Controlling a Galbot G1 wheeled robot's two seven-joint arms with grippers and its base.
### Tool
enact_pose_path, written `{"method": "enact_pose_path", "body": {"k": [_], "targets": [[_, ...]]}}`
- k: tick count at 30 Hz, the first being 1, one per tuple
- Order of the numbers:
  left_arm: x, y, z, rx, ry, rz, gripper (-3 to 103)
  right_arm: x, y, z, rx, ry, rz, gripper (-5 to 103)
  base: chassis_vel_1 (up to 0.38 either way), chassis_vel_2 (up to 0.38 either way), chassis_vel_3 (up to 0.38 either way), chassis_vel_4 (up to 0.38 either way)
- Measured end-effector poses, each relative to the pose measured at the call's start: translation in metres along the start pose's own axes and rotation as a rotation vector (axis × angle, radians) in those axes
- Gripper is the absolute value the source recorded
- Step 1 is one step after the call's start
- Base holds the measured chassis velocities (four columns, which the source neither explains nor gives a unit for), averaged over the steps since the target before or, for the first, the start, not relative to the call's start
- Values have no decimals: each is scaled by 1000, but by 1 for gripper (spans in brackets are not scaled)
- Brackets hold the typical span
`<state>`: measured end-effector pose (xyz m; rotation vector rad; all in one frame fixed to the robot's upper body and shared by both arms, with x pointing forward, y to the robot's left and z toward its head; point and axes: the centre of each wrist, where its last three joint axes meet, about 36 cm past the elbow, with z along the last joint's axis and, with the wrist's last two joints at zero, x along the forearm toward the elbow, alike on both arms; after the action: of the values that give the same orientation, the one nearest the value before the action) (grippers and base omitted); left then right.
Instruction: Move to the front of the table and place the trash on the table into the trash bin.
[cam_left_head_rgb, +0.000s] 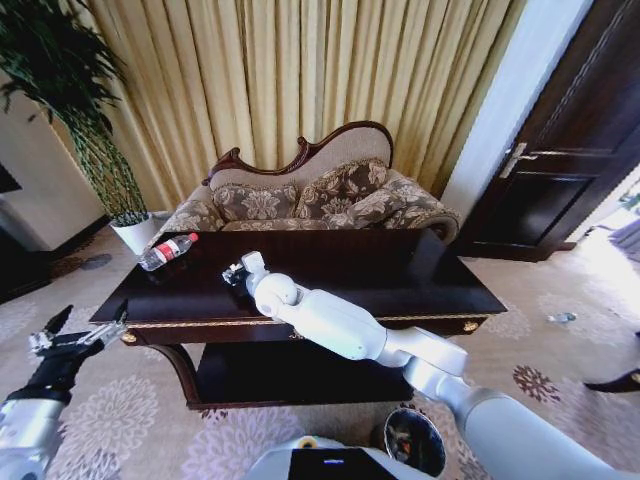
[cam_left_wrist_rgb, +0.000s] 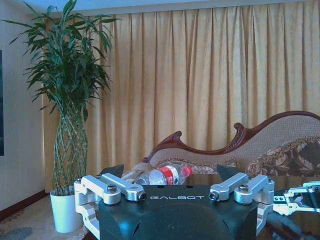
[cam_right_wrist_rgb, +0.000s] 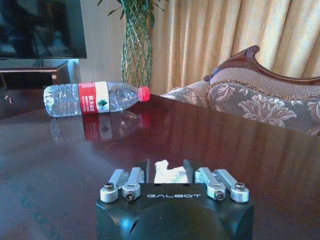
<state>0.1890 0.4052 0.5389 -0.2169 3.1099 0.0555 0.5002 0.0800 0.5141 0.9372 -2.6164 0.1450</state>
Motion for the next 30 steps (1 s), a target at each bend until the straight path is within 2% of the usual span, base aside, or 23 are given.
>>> {"method": "enact_pose_path", "body": {"k": [1, 3, 6, 8, 9, 11, 20, 30], "targets": [[0, 0, 0, 0, 0, 0, 100, 0, 0, 0, 0, 0, 0, 38, 0, 0, 0, 0], [-1, 0, 0, -1, -2, 3, 100, 0, -1, 0, -1, -2, 2, 28, 0, 0, 0, 0], [-2, 1, 0, -1, -2, 4, 100, 0, -2, 1, 0, -1, 4, 22, 0, 0, 0, 0], [-3, 2, 1, -2, -1, 5, 100, 0, -3, 2, 3, -1, 5, 12, 0, 0, 0, 0], [-3, 2, 1, -2, -1, 5, 100, 0, -3, 2, 3, -1, 5, 12, 0, 0, 0, 0], [-4, 4, 1, -2, 0, 6, 100, 0, -3, 1, 4, -1, 6, 3, 0, 0, 0, 0], [-6, 7, 4, 1, 3, 7, 100, 0, 0, -3, -3, -13, 15, 0, 0, 0, 0, 0], [-12, 8, 8, 12, 2, 23, 100, 11, -14, -39, -19, -98, 51, 0, 0, 0, 0, 0]]}}
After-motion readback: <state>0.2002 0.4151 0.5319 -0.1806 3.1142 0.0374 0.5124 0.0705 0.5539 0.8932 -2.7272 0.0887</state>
